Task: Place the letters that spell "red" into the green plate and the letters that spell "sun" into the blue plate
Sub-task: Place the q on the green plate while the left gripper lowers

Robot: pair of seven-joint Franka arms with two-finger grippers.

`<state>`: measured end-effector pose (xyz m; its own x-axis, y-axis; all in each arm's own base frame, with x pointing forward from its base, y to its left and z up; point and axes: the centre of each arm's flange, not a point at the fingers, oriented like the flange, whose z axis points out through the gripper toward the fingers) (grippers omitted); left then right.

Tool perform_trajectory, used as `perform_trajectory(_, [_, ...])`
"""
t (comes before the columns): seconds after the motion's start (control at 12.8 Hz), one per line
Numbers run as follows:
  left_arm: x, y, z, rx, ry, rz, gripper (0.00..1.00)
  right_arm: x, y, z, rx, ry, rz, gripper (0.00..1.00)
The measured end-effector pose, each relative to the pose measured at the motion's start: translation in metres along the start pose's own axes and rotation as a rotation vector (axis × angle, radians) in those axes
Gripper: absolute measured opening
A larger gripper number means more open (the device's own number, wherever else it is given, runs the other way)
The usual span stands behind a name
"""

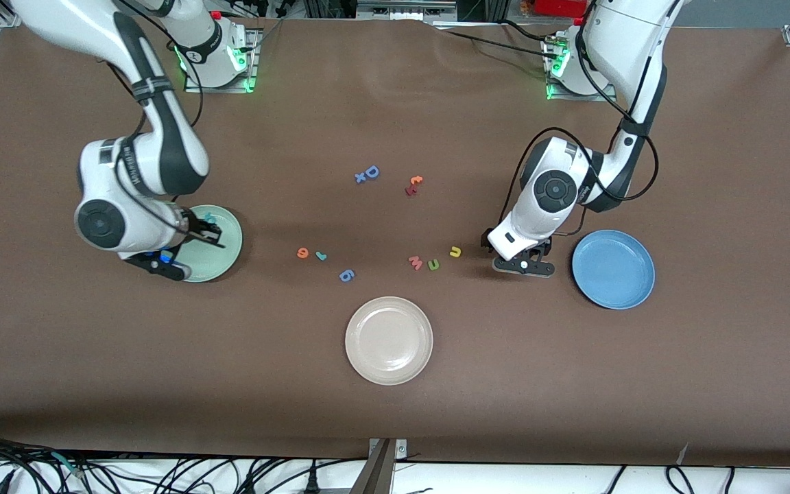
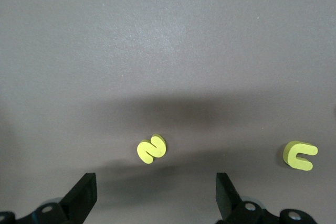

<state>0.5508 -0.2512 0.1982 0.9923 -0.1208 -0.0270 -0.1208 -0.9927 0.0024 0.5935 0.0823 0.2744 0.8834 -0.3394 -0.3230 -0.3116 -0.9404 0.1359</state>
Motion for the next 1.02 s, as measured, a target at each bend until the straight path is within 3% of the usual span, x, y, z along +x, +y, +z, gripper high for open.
perform_trajectory(0.23, [-0.004, 0.012, 0.007, 0.001, 0.002, 0.020, 1.00, 0.021, 0.017, 0.047, -0.014, -0.056, -0.015, 0.25])
perform_trajectory(0.55, [-0.006, 0.020, 0.026, 0.000, 0.018, 0.036, 1.00, 0.026, 0.003, 0.079, 0.006, -0.073, -0.018, 0.26])
perform_trajectory(0.63, [-0.006, 0.020, 0.028, 0.001, 0.017, 0.035, 1.00, 0.026, 0.002, 0.078, 0.008, -0.072, -0.017, 0.32])
perform_trajectory(0.86, [-0.005, 0.017, 0.029, 0.003, 0.018, 0.031, 1.00, 0.023, -0.003, 0.065, 0.023, -0.058, -0.023, 0.65])
perform_trajectory(1.02, [-0.005, 0.015, 0.029, 0.003, 0.019, 0.028, 1.00, 0.011, -0.026, 0.031, 0.058, -0.020, 0.006, 0.88])
